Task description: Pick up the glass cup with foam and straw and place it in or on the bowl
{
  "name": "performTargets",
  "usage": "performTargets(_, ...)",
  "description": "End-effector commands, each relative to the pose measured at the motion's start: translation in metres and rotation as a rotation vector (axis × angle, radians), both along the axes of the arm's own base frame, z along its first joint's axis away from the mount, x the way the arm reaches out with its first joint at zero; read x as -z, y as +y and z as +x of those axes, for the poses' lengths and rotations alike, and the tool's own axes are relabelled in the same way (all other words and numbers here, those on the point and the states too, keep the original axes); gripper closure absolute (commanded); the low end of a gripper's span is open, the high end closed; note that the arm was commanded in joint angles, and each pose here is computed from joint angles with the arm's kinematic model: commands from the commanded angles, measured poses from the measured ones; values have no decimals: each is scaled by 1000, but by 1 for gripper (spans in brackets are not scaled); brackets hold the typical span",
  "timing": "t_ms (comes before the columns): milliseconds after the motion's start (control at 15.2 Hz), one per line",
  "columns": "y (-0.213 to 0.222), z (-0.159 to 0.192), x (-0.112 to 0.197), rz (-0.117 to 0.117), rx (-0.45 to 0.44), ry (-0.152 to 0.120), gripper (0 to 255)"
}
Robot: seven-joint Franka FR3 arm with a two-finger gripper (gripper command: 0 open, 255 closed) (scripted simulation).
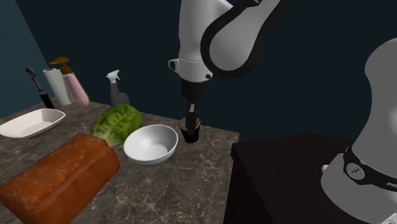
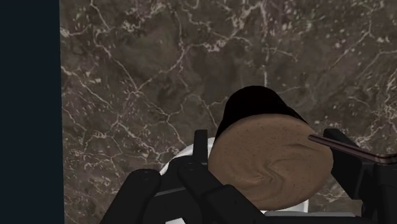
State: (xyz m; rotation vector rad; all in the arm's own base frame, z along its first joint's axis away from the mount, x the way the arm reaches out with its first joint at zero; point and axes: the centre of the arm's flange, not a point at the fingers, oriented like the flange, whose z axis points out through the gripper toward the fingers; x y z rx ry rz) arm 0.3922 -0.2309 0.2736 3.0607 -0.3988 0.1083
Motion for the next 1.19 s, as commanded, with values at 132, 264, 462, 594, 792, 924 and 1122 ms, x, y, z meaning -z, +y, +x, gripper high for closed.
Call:
performTargets(132, 0, 0, -21, 0, 0, 1, 255)
performTargets(264, 0, 0, -32, 0, 0, 1, 255)
performTargets(462, -12, 24, -37, 0, 0, 1, 255)
performTargets(594, -24, 47, -37, 0, 0, 1, 255)
performTargets(792, -42, 82, -37, 0, 0, 1, 255)
performTargets(924, -54, 106, -37, 0, 0, 1, 255)
performTargets(1122, -72, 141, -37, 0, 0, 1, 255)
